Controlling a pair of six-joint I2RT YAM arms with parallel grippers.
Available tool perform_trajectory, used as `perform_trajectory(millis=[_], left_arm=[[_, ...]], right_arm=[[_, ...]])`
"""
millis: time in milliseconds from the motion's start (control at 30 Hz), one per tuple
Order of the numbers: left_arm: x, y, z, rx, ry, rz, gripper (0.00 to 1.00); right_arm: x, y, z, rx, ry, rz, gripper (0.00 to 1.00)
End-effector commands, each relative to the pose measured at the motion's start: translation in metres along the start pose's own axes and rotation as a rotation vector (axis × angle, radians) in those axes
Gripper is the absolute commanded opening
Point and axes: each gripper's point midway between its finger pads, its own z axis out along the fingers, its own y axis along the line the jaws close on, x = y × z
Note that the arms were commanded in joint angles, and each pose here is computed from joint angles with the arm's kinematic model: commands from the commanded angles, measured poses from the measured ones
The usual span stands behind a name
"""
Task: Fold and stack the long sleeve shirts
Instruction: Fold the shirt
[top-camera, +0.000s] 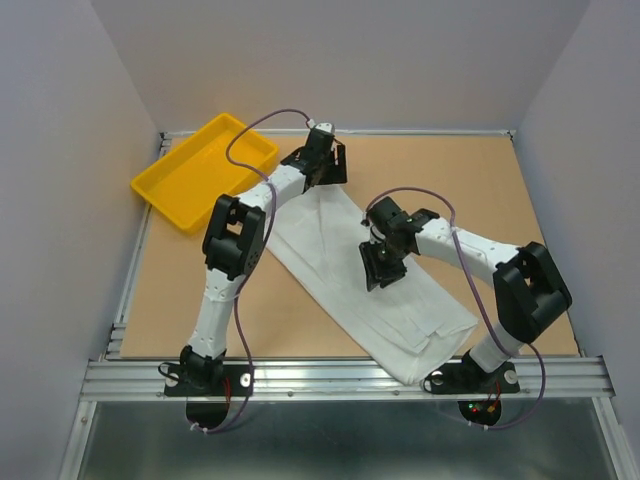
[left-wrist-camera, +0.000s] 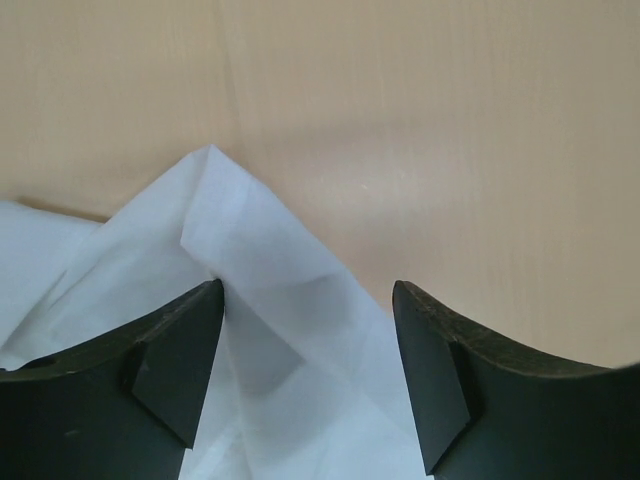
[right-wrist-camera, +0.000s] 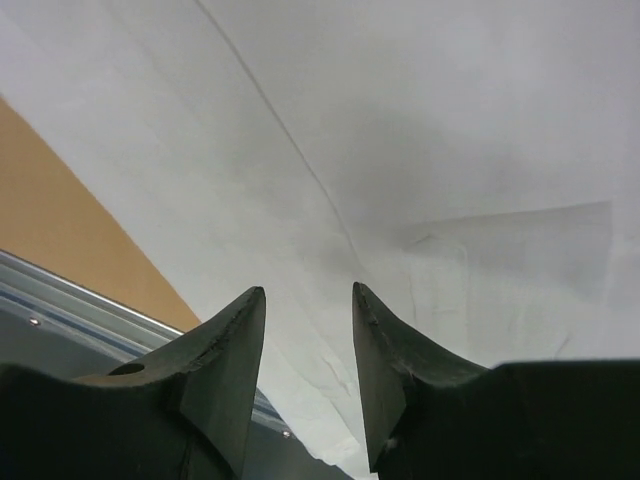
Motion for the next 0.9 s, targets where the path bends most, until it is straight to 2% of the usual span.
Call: perform_trajectory(millis=[0,33,100,133,233,300,467,567,733,867], left_arm=[[-0.093,-0.009,-0.096,0.014,-0.239,-0.037,0.84],[-0.077,0.004,-0.1,-0.032,-0.209,-0.049,0.87],[-0.083,0.016,-0.134,-0.084,-0.238,-0.107,0.88],[-0.059,0.03,-0.137,-0.137,-0.176,-0.113,0.88],[-0.038,0.05,-0.163,-0.211,-0.149,-0.159,0.88],[-0.002,0.063,-0.17,-0.233,-0.084,-0.163,0.87],[0.076,0.087,-0.158,-0.267,0.059,-0.192,0.76],[0.094,0.093,-0.146,-0.287,0.099,-0.18,0.72],[0.109,0.1,-0.126,-0.319,0.147,-0.158,0.63],[0.12,0.103,-0.113,-0.326,0.188,-0.148,0.63]], right_arm=[[-0.066,0.009,-0.057,0.01,-0.255,-0.065,0.46],[-0.073,0.004,-0.061,0.029,-0.275,-0.077,0.46],[-0.094,-0.001,-0.072,0.044,-0.322,-0.079,0.46],[-0.101,-0.004,-0.075,0.054,-0.333,-0.09,0.46],[-0.118,-0.017,-0.074,0.082,-0.343,-0.087,0.45],[-0.123,-0.026,-0.071,0.096,-0.337,-0.08,0.45],[-0.131,-0.041,-0.053,0.141,-0.31,-0.073,0.4],[-0.124,-0.046,-0.039,0.143,-0.276,-0.057,0.34],[-0.1,-0.056,-0.016,0.156,-0.202,-0.017,0.32],[-0.082,-0.063,0.001,0.16,-0.153,0.018,0.32]])
